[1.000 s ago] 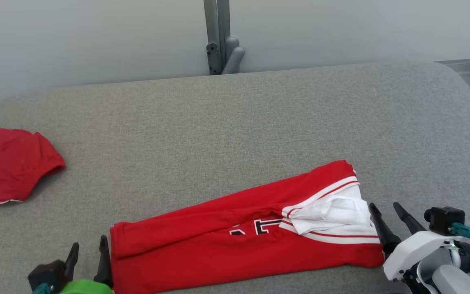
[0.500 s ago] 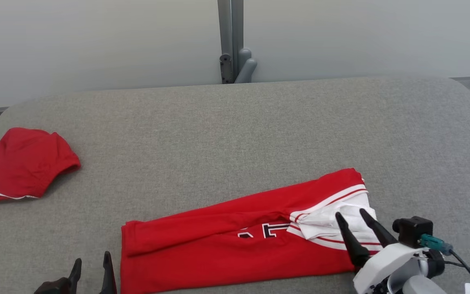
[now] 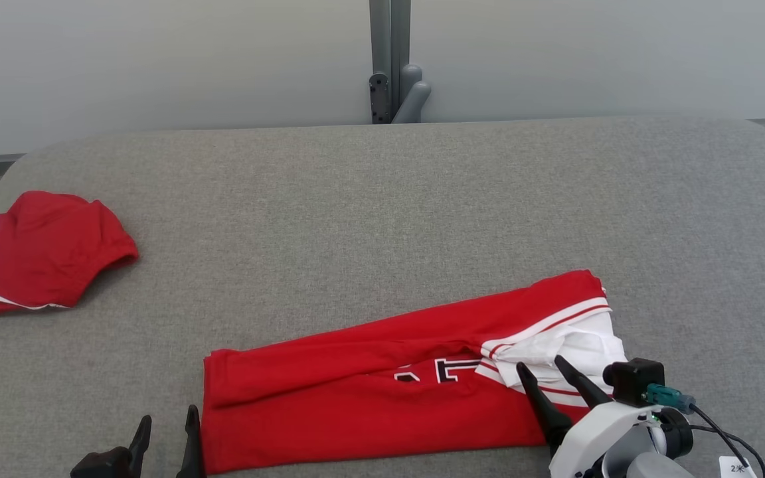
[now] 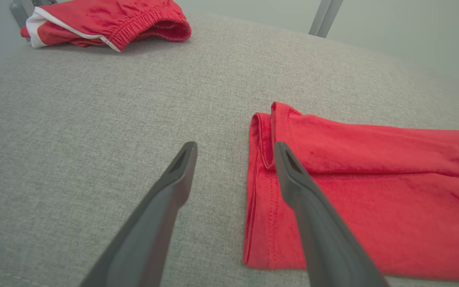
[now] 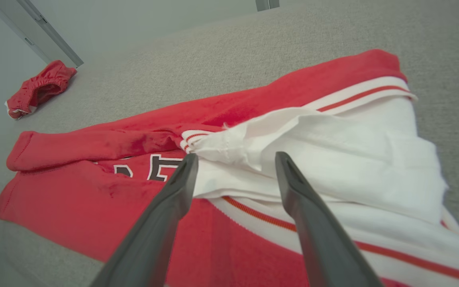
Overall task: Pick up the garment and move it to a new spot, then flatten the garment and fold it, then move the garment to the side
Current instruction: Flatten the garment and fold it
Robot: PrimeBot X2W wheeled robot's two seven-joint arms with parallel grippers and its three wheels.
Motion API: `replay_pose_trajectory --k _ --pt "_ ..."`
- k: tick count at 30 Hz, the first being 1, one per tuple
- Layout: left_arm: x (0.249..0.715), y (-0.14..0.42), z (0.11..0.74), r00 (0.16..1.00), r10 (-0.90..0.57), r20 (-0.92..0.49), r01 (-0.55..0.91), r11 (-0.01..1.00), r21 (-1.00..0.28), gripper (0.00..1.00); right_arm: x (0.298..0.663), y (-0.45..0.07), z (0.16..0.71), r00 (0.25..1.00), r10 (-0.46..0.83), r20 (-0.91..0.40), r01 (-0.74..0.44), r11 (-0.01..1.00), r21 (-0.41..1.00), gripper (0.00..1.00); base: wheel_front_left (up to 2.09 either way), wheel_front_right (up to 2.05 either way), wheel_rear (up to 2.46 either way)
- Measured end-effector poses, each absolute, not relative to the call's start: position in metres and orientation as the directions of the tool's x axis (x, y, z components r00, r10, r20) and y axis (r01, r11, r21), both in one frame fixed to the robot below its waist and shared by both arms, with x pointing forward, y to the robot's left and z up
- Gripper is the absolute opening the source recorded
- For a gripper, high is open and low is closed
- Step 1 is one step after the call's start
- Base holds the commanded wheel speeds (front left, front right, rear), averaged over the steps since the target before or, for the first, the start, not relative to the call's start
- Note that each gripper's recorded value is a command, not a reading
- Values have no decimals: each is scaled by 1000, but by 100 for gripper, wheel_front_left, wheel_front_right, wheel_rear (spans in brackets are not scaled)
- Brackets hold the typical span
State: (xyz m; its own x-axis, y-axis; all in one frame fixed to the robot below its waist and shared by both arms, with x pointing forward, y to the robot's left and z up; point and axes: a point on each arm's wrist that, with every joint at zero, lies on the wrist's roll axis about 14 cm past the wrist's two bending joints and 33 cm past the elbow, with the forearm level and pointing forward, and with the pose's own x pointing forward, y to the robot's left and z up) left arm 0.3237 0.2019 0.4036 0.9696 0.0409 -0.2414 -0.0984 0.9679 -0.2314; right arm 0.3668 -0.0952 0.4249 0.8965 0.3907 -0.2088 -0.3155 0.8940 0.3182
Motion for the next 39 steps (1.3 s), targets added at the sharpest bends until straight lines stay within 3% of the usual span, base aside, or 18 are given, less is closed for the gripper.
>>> replay_pose_trajectory --k 1,3,11,17,18,19,29,33,39 --pt "324 202 404 970 40 -241 -98 968 -231 100 367 -94 424 896 392 -211 -315 893 321 45 0 0 0" --pt "324 201 404 970 39 -240 -96 968 -232 100 368 -93 423 895 393 -214 -314 893 323 0 0 0 0" --pt "327 197 407 973 24 -229 -79 969 -234 100 366 -91 429 899 395 -191 -320 888 332 0 0 0 0" --pt "331 192 409 975 8 -224 -62 970 -237 100 336 -83 414 881 417 -224 -322 875 361 0 0 0 0" --pt "331 191 409 975 4 -224 -58 970 -237 100 333 -86 412 883 408 -232 -309 877 367 14 0 0 0" --pt "332 189 409 975 0 -224 -54 970 -237 100 332 -89 412 889 397 -230 -296 879 374 100 0 0 0" --pt "338 181 409 974 -28 -224 -29 969 -246 100 307 -71 436 861 487 -146 -409 835 369 100 0 0 0" --pt "340 176 408 973 -41 -226 -17 969 -248 100 333 -102 463 912 405 -65 -363 871 330 100 0 0 0" --pt "347 172 407 972 -55 -227 -3 969 -249 100 370 -135 463 947 312 -78 -285 926 249 100 0 0 0"
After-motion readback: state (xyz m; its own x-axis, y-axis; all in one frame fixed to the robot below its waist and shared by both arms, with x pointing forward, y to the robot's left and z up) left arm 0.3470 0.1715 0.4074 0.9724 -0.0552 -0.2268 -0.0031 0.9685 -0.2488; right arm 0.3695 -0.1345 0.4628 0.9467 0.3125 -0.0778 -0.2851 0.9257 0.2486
